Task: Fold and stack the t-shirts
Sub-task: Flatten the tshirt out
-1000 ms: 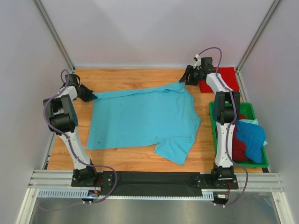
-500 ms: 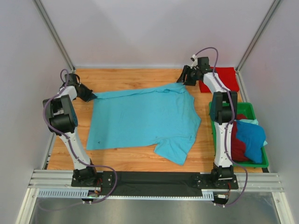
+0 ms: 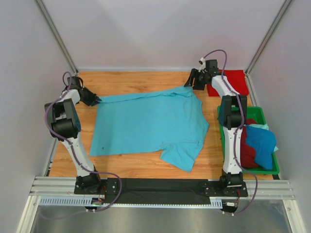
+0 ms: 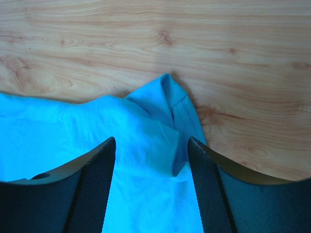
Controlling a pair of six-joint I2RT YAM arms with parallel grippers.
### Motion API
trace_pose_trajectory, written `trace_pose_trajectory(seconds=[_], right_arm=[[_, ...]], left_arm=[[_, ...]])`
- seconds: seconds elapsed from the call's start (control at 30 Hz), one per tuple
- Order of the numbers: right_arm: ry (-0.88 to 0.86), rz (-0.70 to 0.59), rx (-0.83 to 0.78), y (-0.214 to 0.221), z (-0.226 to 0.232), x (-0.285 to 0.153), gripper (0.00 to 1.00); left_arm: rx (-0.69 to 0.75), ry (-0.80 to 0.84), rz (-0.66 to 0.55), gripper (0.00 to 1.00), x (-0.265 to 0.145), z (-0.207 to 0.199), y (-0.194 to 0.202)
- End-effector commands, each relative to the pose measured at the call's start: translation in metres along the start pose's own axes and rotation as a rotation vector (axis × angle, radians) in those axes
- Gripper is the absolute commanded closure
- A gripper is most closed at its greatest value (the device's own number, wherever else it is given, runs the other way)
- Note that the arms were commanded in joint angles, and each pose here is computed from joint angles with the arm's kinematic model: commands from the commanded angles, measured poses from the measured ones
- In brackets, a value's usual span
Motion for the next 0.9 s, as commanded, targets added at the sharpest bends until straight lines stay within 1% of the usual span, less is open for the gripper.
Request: trace_pose_trajectory(seconds=[0.0, 0.07, 0.27, 0.33, 0.43, 0.5, 0.53, 0.57, 0.6, 0.67, 0.7, 0.77, 0.87], right_arm=[[-0.028, -0.017, -0.004, -0.006, 0.011, -0.006, 0.37], [-0.032, -0.02, -0.001, -0.006, 0.012, -0.007, 0.37], [-0.036, -0.007, 0.014, -0.002, 0.011, -0.004, 0.37], [-0.037, -0.002, 0.017, -0.002, 0.01, -0.004, 0.37], [-0.043, 0.005, 0.018, 0.0, 0.01, -0.003, 0.38], [-0.046, 0.007, 0.015, 0.0, 0.011, -0.003, 0.39], [-0.043, 0.006, 0.016, 0.0, 0.01, -0.003, 0.39], [-0.044, 0.007, 0.017, 0.0, 0.01, -0.002, 0.4], [-0.051, 0.015, 0.017, 0.002, 0.011, -0.001, 0.41], [-0.062, 0.025, 0.021, 0.003, 0.013, -0.001, 0.45], [-0.063, 0.03, 0.022, 0.004, 0.013, 0.0, 0.48], [-0.061, 0.037, 0.026, 0.006, 0.014, -0.001, 0.51], [-0.067, 0.041, 0.046, 0.007, 0.016, -0.001, 0.6]], left_arm=[[0.02, 0.007, -0.033, 0.69, -0.01, -0.007, -0.009], [0.008, 0.001, -0.025, 0.65, -0.005, -0.004, -0.007], [0.003, 0.01, -0.022, 0.65, 0.004, -0.004, -0.011], [0.009, 0.006, -0.027, 0.68, 0.005, -0.005, -0.013], [0.009, 0.0, -0.027, 0.78, 0.006, -0.003, -0.015], [0.011, 0.001, -0.026, 0.82, 0.007, -0.004, -0.015], [0.012, -0.002, -0.024, 0.87, 0.008, -0.003, -0.015], [0.012, -0.002, -0.023, 0.88, 0.007, -0.003, -0.015], [0.014, -0.002, -0.021, 0.93, 0.008, -0.003, -0.014], [0.016, -0.002, -0.018, 0.97, 0.008, -0.003, -0.014], [0.022, 0.0, -0.016, 1.0, 0.007, -0.004, -0.014], [0.031, -0.003, -0.01, 1.0, 0.005, -0.004, -0.014], [0.042, -0.003, -0.012, 1.0, 0.001, -0.007, -0.014]])
Point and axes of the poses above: each gripper's point midway between its finger pads, its own x axis out along the fingers, its own z axis along the line the jaws close on, y = z × x, the point moved 2 cm from there along -x, back along the fingers, and after that the axes turned 15 degrees about x, right-handed, at the moved point
